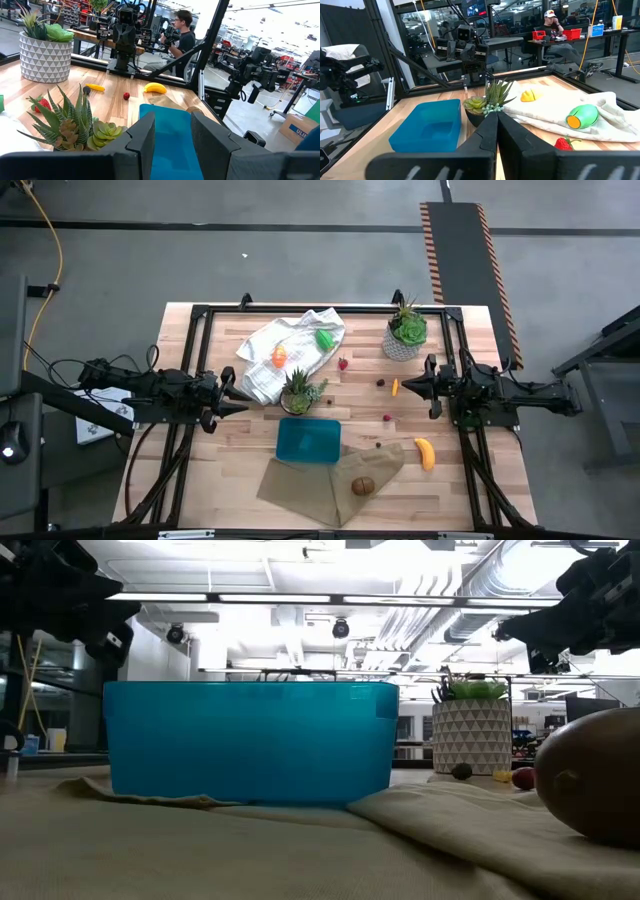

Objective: Pick and placing Produce into tupperware

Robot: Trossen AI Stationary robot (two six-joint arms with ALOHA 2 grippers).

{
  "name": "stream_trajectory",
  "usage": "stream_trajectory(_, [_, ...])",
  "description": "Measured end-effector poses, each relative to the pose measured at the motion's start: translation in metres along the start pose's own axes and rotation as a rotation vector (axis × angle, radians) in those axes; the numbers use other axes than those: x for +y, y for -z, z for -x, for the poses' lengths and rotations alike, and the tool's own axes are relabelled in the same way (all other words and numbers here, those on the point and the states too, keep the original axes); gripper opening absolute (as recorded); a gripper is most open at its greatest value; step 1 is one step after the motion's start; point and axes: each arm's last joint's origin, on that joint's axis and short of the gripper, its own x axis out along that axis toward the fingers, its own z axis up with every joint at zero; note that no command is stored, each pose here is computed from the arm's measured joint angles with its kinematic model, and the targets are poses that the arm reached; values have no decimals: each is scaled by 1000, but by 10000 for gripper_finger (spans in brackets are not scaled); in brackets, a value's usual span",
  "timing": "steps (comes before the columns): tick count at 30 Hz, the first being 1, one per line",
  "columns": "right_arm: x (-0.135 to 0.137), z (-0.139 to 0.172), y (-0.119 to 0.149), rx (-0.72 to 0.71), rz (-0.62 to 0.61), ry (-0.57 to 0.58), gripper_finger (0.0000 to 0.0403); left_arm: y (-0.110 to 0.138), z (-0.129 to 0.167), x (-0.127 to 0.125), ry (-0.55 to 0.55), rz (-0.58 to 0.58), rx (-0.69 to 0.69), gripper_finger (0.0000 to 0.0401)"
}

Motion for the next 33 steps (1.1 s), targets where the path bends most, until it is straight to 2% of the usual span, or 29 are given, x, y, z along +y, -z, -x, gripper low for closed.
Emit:
stream_trajectory(30, [0,0,0,-1,0,0,0,0,0,0,0,0,0,115])
stream_trajectory(32, [0,0,0,-1,-44,-2,0,0,0,0,0,0,0,115])
stream_trajectory(33, [0,0,0,0,-105,-3,0,0,0,0,0,0,0,115])
